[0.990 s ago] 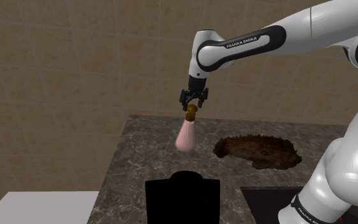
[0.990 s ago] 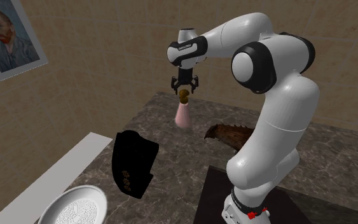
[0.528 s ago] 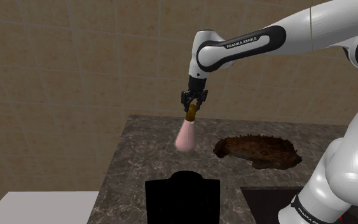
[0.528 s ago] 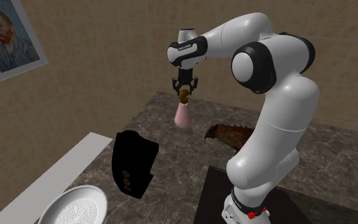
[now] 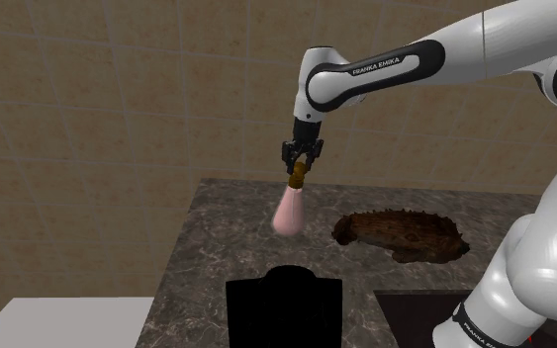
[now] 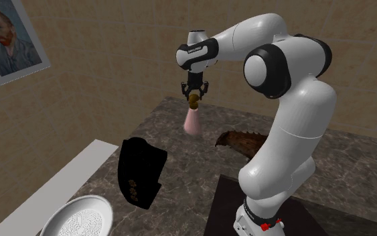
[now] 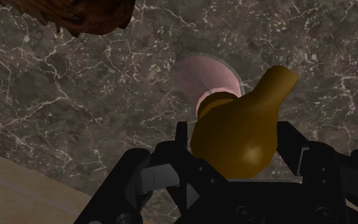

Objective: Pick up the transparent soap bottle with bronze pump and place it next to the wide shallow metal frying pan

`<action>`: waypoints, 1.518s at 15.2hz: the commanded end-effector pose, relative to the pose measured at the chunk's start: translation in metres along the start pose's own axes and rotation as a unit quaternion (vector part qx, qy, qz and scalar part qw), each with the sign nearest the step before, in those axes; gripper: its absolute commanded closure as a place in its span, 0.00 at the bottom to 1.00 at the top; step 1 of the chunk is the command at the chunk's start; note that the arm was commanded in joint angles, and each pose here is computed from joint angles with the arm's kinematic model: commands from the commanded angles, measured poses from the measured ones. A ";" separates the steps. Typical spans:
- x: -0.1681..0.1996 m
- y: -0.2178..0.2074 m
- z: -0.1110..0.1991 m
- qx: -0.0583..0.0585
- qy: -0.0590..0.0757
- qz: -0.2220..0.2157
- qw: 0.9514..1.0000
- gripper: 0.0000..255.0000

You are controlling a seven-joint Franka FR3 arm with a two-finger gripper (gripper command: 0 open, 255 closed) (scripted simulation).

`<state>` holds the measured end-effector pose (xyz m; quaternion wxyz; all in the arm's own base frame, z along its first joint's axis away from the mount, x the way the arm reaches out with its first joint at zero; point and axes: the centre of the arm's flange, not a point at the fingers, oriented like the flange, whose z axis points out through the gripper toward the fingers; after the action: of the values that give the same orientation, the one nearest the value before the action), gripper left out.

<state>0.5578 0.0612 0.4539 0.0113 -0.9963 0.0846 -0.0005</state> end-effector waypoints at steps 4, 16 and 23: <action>0.000 0.000 -0.016 0.000 0.000 0.000 1.000 1.00; 0.000 -0.002 -0.079 0.000 0.000 0.000 1.000 1.00; 0.000 -0.003 -0.116 0.000 0.000 0.000 1.000 1.00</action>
<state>0.5574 0.0615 0.5641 0.0114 -0.9963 0.0847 -0.0006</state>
